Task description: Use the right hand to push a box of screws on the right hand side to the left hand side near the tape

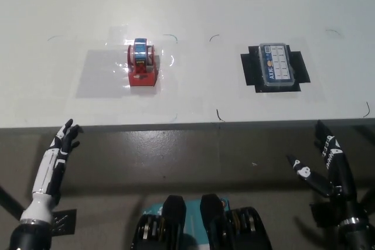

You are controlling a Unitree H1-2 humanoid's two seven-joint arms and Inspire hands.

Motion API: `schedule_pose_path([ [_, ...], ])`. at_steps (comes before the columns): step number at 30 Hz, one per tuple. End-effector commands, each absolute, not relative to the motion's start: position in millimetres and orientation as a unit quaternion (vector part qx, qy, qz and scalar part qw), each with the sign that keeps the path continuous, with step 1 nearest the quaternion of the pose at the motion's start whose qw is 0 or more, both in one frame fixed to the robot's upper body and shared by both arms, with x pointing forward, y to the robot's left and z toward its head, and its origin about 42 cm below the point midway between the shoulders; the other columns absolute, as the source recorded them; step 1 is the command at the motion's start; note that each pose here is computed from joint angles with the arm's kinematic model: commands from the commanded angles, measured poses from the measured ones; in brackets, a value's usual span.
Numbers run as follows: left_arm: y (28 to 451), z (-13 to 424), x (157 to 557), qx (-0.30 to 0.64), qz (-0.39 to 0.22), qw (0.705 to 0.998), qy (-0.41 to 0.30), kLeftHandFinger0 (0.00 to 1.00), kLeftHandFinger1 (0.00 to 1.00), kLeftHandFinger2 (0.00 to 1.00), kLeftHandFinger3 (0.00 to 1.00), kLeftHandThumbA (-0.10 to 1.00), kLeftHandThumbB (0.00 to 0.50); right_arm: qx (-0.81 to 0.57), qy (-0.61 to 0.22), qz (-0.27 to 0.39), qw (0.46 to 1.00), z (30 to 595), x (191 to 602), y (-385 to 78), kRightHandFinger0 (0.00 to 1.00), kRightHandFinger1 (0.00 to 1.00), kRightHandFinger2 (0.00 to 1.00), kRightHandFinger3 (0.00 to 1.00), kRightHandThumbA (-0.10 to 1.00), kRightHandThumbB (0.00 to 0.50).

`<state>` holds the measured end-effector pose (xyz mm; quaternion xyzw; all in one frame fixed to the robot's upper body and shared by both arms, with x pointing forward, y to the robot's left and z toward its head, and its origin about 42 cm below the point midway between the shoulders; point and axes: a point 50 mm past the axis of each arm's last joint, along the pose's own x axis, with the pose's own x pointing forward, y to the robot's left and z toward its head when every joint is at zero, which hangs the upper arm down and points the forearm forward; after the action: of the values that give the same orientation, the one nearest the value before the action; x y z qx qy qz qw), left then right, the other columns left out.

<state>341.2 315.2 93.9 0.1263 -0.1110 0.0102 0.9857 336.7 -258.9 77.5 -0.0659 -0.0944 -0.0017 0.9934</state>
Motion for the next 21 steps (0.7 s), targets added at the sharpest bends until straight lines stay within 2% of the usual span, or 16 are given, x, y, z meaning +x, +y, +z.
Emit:
schedule_pose_path([
  [1,320.0,114.2,331.5,0.133,0.000,0.977,-0.167,1.00,1.00,1.00,1.00,0.99,0.168,-0.078,-0.146,0.029,0.986,102.8,326.3,-259.3,0.98,1.00,1.00,1.00,0.89,0.294],
  [3,318.4,115.2,313.2,0.135,-0.007,0.978,-0.161,1.00,1.00,1.00,1.00,1.00,0.145,-0.091,-0.153,0.050,0.983,108.5,308.3,-256.0,0.98,1.00,1.00,1.00,0.91,0.251],
  [5,317.9,115.7,302.3,0.137,-0.014,0.977,-0.162,1.00,1.00,1.00,1.00,1.00,0.134,-0.093,-0.162,0.059,0.981,112.6,296.5,-254.5,0.98,1.00,1.00,1.00,0.91,0.236],
  [7,317.9,119.9,291.0,0.173,-0.015,0.969,-0.178,1.00,1.00,1.00,1.00,1.00,0.111,-0.083,-0.171,0.060,0.980,117.6,284.8,-252.7,0.96,1.00,1.00,1.00,0.90,0.241],
  [9,315.9,123.9,285.0,0.176,-0.020,0.966,-0.188,1.00,1.00,1.00,1.00,1.00,0.119,-0.087,-0.184,0.058,0.977,122.9,277.6,-253.2,0.96,1.00,1.00,1.00,0.90,0.228],
  [10,312.0,129.1,279.1,0.164,-0.028,0.966,-0.198,1.00,1.00,1.00,1.00,1.00,0.096,-0.088,-0.197,0.054,0.975,130.5,272.0,-252.4,0.96,1.00,1.00,1.00,0.91,0.244],
  [12,309.6,135.0,274.6,0.160,-0.034,0.964,-0.209,1.00,1.00,1.00,1.00,1.00,0.092,-0.075,-0.216,0.053,0.972,142.6,270.1,-249.2,0.95,0.99,1.00,1.00,0.89,0.253],
  [16,302.9,147.4,267.6,0.143,-0.043,0.965,-0.216,1.00,1.00,1.00,1.00,1.00,0.132,-0.062,-0.265,0.045,0.961,166.6,275.3,-245.7,0.93,0.98,1.00,1.00,0.88,0.272],
  [21,294.3,158.6,262.8,0.116,-0.052,0.966,-0.225,1.00,1.00,1.00,1.00,1.00,0.146,-0.059,-0.310,0.034,0.948,199.6,294.8,-246.9,1.00,1.00,1.00,1.00,0.94,0.253],
])
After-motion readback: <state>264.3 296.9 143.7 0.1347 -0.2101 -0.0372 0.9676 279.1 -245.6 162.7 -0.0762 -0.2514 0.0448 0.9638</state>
